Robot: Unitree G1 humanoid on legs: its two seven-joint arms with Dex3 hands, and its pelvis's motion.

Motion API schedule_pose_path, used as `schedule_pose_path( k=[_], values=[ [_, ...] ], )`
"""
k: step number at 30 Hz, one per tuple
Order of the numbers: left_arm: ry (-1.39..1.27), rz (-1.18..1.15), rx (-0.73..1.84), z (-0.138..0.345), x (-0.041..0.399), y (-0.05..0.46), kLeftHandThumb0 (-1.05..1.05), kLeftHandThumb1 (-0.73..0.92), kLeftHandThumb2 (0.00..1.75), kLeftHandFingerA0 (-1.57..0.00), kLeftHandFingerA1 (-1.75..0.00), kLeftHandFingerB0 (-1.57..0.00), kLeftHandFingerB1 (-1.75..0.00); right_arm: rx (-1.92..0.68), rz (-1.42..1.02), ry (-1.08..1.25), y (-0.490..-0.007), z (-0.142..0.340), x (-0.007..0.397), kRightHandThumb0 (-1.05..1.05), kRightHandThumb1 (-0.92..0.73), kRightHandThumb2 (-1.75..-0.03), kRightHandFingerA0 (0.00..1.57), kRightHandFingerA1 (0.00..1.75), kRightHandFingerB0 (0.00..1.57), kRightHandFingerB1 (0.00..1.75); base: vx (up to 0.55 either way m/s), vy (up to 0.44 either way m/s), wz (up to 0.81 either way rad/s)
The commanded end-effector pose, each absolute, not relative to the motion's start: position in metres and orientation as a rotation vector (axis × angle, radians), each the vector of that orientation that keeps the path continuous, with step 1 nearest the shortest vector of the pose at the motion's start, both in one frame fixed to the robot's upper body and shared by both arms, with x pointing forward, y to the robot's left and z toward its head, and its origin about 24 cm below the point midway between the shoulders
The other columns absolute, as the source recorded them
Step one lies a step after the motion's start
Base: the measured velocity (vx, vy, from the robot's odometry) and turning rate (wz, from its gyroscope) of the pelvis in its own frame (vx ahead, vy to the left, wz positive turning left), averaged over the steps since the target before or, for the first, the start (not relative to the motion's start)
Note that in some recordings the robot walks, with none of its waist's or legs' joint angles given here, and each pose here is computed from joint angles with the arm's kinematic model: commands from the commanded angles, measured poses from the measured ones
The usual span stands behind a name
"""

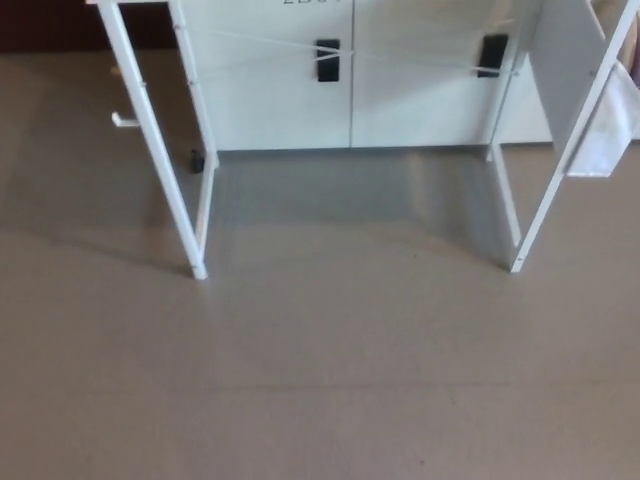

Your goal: The robot walks towards a desk on which a file tray is kept in the middle and a toilet paper roll is kept on its right. The robot uses its right hand to hook on finger in the gap of the roll and grabs it, lifts it and places it on the tray.

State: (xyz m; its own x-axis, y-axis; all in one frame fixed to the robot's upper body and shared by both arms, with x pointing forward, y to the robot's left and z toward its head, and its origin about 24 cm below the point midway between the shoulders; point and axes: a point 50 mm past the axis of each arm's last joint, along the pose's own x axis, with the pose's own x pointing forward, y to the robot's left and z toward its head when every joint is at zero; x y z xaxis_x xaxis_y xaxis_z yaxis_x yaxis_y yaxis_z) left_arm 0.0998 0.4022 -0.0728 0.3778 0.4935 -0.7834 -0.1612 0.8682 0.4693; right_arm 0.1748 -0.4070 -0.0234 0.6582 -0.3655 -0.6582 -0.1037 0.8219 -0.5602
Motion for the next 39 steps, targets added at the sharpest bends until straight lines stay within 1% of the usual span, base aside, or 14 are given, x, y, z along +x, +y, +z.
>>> schedule_pose_path(
  k=[1, 2, 3, 6, 8, 9, 16, 24, 25, 26, 30, 31, 32, 39],
  values=[
    [1.097, 0.455, 0.370, -0.0635, 0.1018, 0.4123, -0.70, 0.80, 0.64, -0.29, -0.66, -0.32, -0.59, -0.609, -0.119, 0.833, -0.4089, -0.0167, 0.1805, -0.69, -0.45, -0.82, 0.02, 0.36, 0.10, 0.40, 0.43, 0.164, -0.41],
    [1.088, 0.456, 0.364, -0.0622, 0.1030, 0.4131, -0.70, 0.80, 0.64, -0.29, -0.66, -0.32, -0.60, -0.479, -0.168, 0.816, -0.4091, -0.0184, 0.1799, -0.54, -0.54, -0.58, 0.05, 0.33, 0.16, 0.30, 0.43, 0.158, -0.13],
    [1.093, 0.434, 0.405, -0.0618, 0.1032, 0.4131, -0.71, 0.82, 0.64, -0.33, -0.72, -0.36, -0.64, -0.577, -0.170, 0.822, -0.4076, -0.0190, 0.1804, -0.71, -0.46, -0.80, 0.03, 0.37, 0.15, 0.41, 0.23, 0.111, 0.09],
    [1.081, 0.440, 0.377, -0.0608, 0.1044, 0.4138, -0.70, 0.81, 0.64, -0.28, -0.67, -0.33, -0.61, -0.574, -0.155, 0.859, -0.4072, -0.0197, 0.1810, -0.76, -0.49, -0.86, 0.00, 0.21, 0.08, 0.31, 0.30, 0.047, 0.05],
    [1.088, 0.443, 0.383, -0.0610, 0.1049, 0.4142, -0.70, 0.81, 0.64, -0.28, -0.69, -0.33, -0.62, -0.647, -0.115, 0.833, -0.4079, -0.0169, 0.1807, -0.71, -0.47, -0.82, 0.03, 0.39, 0.12, 0.42, 0.28, -0.052, 0.12],
    [1.076, 0.439, 0.371, -0.0613, 0.1039, 0.4139, -0.70, 0.81, 0.64, -0.27, -0.68, -0.31, -0.61, -0.571, -0.154, 0.817, -0.4081, -0.0188, 0.1783, -0.35, -0.33, -0.92, 0.05, 0.54, 0.00, 0.48, 0.28, -0.143, 0.11],
    [1.092, 0.470, 0.357, -0.0614, 0.1062, 0.4139, -0.70, 0.80, 0.64, -0.31, -0.70, -0.33, -0.62, -0.665, -0.172, 0.824, -0.4057, -0.0221, 0.1767, -0.79, -0.52, -0.88, 0.25, 0.52, 0.11, 0.40, 0.31, -0.215, 0.24],
    [1.085, 0.452, 0.372, -0.0611, 0.1063, 0.4136, -0.71, 0.81, 0.64, -0.27, -0.69, -0.31, -0.62, -0.542, -0.197, 0.814, -0.4057, -0.0215, 0.1791, -0.62, -0.57, -0.58, 0.11, 0.35, 0.24, 0.29, 0.32, -0.185, 0.12],
    [1.087, 0.460, 0.368, -0.0614, 0.1061, 0.4135, -0.71, 0.81, 0.64, -0.30, -0.69, -0.33, -0.61, -0.592, -0.159, 0.843, -0.4065, -0.0199, 0.1807, -0.37, -0.36, -0.95, 0.02, 0.52, 0.00, 0.48, 0.29, -0.069, -0.14],
    [1.081, 0.462, 0.362, -0.0597, 0.1083, 0.4145, -0.70, 0.81, 0.64, -0.28, -0.69, -0.31, -0.61, -0.579, -0.145, 0.850, -0.4070, -0.0190, 0.1820, -0.36, -0.36, -0.94, 0.03, 0.53, 0.00, 0.49, 0.30, -0.057, -0.17],
    [1.086, 0.464, 0.363, -0.0586, 0.1098, 0.4152, -0.71, 0.81, 0.64, -0.27, -0.68, -0.31, -0.61, -0.544, -0.132, 0.837, -0.4065, -0.0191, 0.1814, -0.36, -0.38, -0.95, 0.03, 0.52, 0.00, 0.49, 0.36, 0.068, -0.13],
    [1.092, 0.473, 0.361, -0.0590, 0.1097, 0.4153, -0.71, 0.81, 0.64, -0.30, -0.70, -0.32, -0.61, -0.616, -0.142, 0.805, -0.4051, -0.0203, 0.1795, -0.68, -0.60, -0.58, 0.17, 0.41, 0.18, 0.29, 0.42, 0.219, 0.26],
    [1.089, 0.476, 0.356, -0.0595, 0.1095, 0.4150, -0.70, 0.81, 0.64, -0.31, -0.69, -0.32, -0.61, -0.626, -0.126, 0.826, -0.4054, -0.0203, 0.1797, -0.72, -0.49, -0.86, 0.02, 0.35, 0.09, 0.37, 0.38, 0.202, -0.27],
    [1.090, 0.476, 0.357, -0.0603, 0.1091, 0.4146, -0.72, 0.81, 0.64, -0.28, -0.70, -0.31, -0.63, -0.501, -0.187, 0.818, -0.4051, -0.0236, 0.1793, -0.67, -0.44, -0.80, 0.00, 0.27, 0.11, 0.41, 0.32, 0.165, 0.05]
  ],
)
